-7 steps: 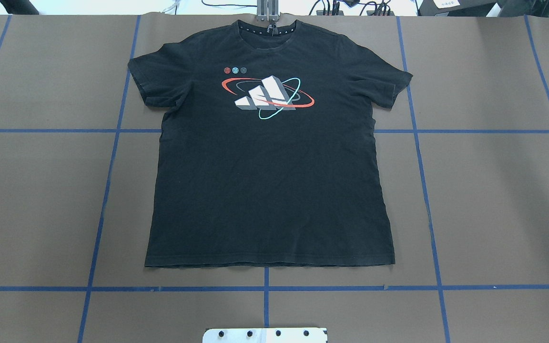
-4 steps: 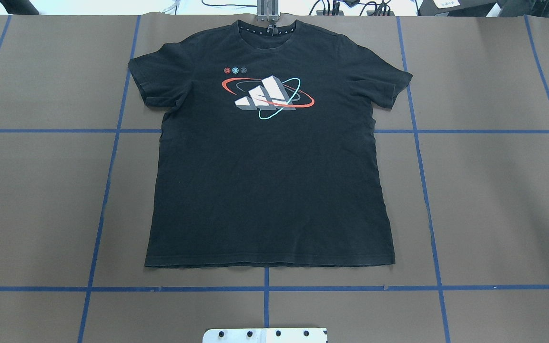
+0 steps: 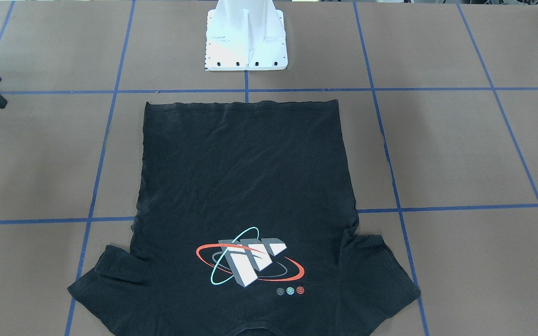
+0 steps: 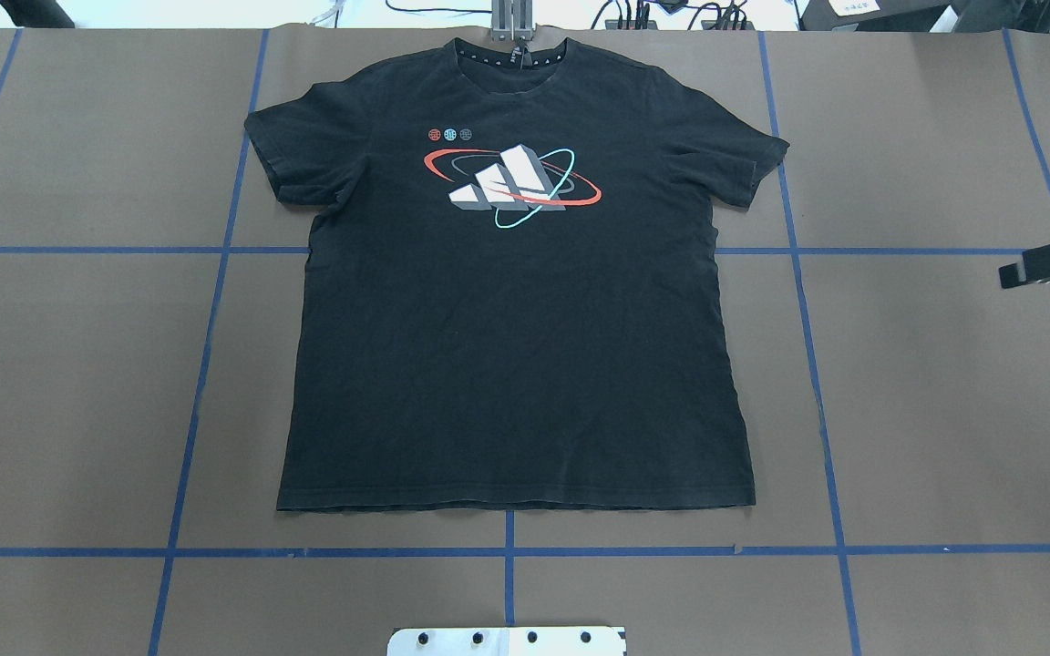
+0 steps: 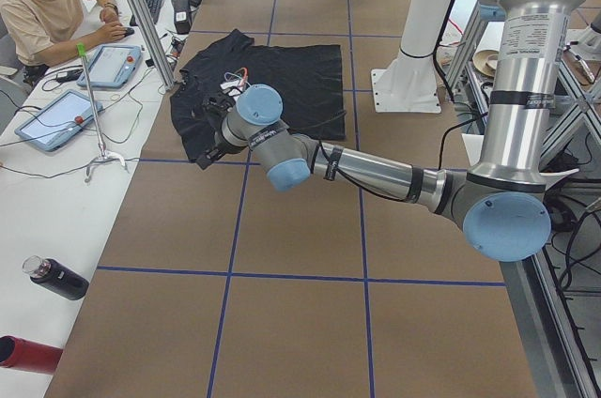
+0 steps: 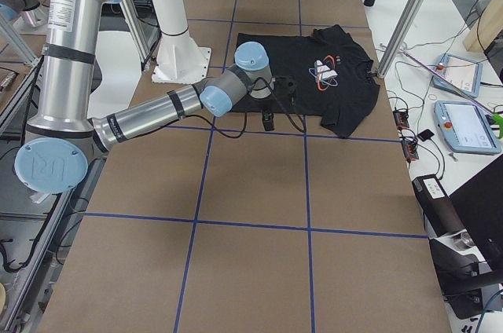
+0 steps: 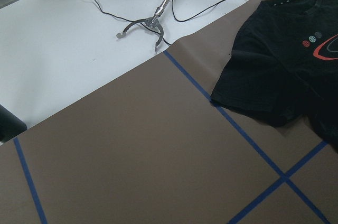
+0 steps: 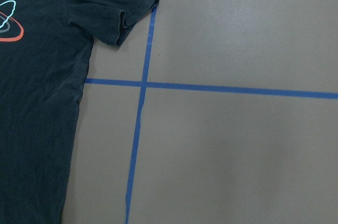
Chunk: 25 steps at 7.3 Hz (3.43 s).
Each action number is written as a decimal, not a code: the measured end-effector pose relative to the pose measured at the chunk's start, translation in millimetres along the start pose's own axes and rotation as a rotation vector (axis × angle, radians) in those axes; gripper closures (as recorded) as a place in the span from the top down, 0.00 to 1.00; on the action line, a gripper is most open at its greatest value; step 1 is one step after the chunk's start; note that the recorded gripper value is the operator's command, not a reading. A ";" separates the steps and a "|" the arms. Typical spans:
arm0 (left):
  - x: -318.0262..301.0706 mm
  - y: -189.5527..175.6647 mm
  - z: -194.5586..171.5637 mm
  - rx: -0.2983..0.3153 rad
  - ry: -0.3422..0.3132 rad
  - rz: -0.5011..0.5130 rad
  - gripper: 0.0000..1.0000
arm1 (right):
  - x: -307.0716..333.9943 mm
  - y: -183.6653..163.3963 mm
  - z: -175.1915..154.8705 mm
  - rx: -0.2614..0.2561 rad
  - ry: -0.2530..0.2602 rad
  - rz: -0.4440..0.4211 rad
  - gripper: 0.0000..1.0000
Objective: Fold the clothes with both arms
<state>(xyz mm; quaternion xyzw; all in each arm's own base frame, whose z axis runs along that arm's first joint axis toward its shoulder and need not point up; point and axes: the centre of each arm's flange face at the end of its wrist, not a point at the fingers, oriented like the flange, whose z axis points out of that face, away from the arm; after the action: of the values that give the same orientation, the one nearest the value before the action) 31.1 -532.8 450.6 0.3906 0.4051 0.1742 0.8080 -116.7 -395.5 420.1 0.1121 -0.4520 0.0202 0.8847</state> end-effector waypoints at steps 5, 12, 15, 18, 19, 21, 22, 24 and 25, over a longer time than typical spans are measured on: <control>49.1 -2.0 38.1 0.013 0.072 -0.098 1.00 | -77.2 102.1 98.7 0.064 0.055 0.122 0.99; 63.3 -0.3 48.8 0.022 0.085 -0.119 1.00 | -183.3 188.7 197.6 0.114 0.019 0.059 0.59; 62.6 1.9 49.0 0.019 0.085 -0.117 1.00 | -193.4 197.3 204.4 0.102 0.043 0.043 0.53; 61.5 3.7 49.8 0.016 0.083 -0.119 1.00 | -203.9 201.7 208.2 0.090 0.060 0.034 0.32; 61.3 3.8 50.0 0.016 0.083 -0.119 1.00 | -204.2 203.3 208.9 0.087 0.064 0.032 0.25; 61.2 3.7 50.2 0.015 0.083 -0.120 1.00 | -203.9 205.3 209.6 0.081 0.075 0.028 0.26; 60.7 4.1 50.6 0.014 0.082 -0.121 1.00 | -204.5 205.1 208.6 0.081 0.075 0.028 0.27; 60.2 4.5 51.2 0.013 0.082 -0.122 1.00 | -205.9 204.3 205.3 0.082 0.070 0.029 0.25; 60.1 4.6 51.3 0.013 0.082 -0.123 1.00 | -204.7 204.3 204.7 0.081 0.072 0.028 0.65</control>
<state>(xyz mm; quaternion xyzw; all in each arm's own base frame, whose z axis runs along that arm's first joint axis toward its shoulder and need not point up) 108.6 -519.1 441.8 0.3628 0.4622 0.1377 0.7974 -428.4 -227.5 408.2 0.1407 -0.4200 0.0551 0.8949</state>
